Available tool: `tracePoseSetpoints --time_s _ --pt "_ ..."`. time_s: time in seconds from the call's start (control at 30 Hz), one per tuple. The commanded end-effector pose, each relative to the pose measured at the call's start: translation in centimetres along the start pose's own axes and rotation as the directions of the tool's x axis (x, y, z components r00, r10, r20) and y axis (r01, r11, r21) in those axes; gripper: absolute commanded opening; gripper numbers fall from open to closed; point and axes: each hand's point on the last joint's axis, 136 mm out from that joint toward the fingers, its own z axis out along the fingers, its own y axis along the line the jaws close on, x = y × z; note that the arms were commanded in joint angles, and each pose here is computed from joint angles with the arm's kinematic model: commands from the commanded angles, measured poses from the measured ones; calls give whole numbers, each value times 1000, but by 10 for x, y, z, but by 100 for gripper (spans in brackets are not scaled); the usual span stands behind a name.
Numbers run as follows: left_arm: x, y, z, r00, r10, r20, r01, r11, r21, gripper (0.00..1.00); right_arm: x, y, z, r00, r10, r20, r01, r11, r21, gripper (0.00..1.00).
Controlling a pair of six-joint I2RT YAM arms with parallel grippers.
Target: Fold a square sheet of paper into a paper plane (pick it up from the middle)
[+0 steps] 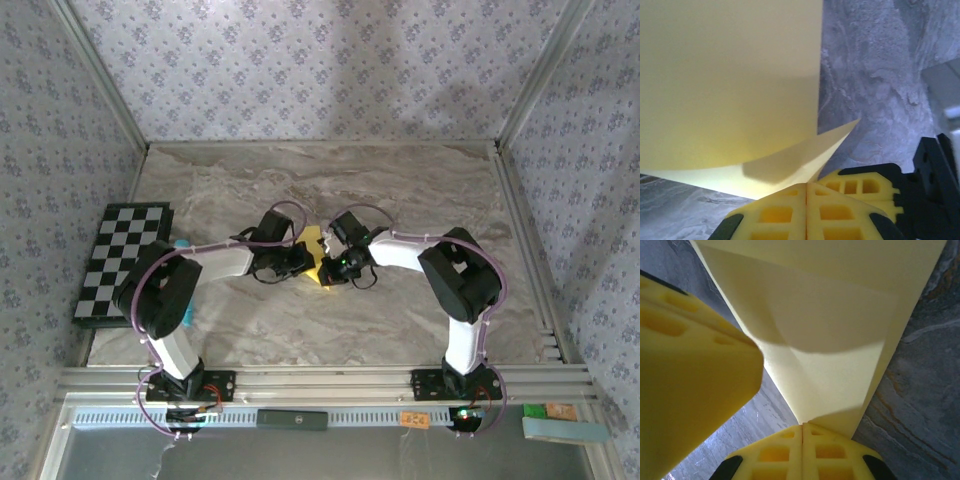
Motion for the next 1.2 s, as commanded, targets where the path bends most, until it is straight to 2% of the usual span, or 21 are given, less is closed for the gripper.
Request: tracePoseSetpoints --time_s 0.0,0.7,0.97,1.17 --pt "-1 -1 5 1000 28 -6 -28 1000 13 7 22 -19 9 995 63 -81 -57 995 83 0" --pt "-1 32 21 999 32 -21 -34 994 -102 6 32 -28 12 989 91 -116 -76 989 128 0" --pt "-5 50 21 999 38 -26 -41 990 -135 7 45 -43 12 981 116 -155 -84 976 200 0" --pt "-20 58 9 999 50 3 -49 992 -114 11 61 -58 12 969 154 -195 -100 960 262 0"
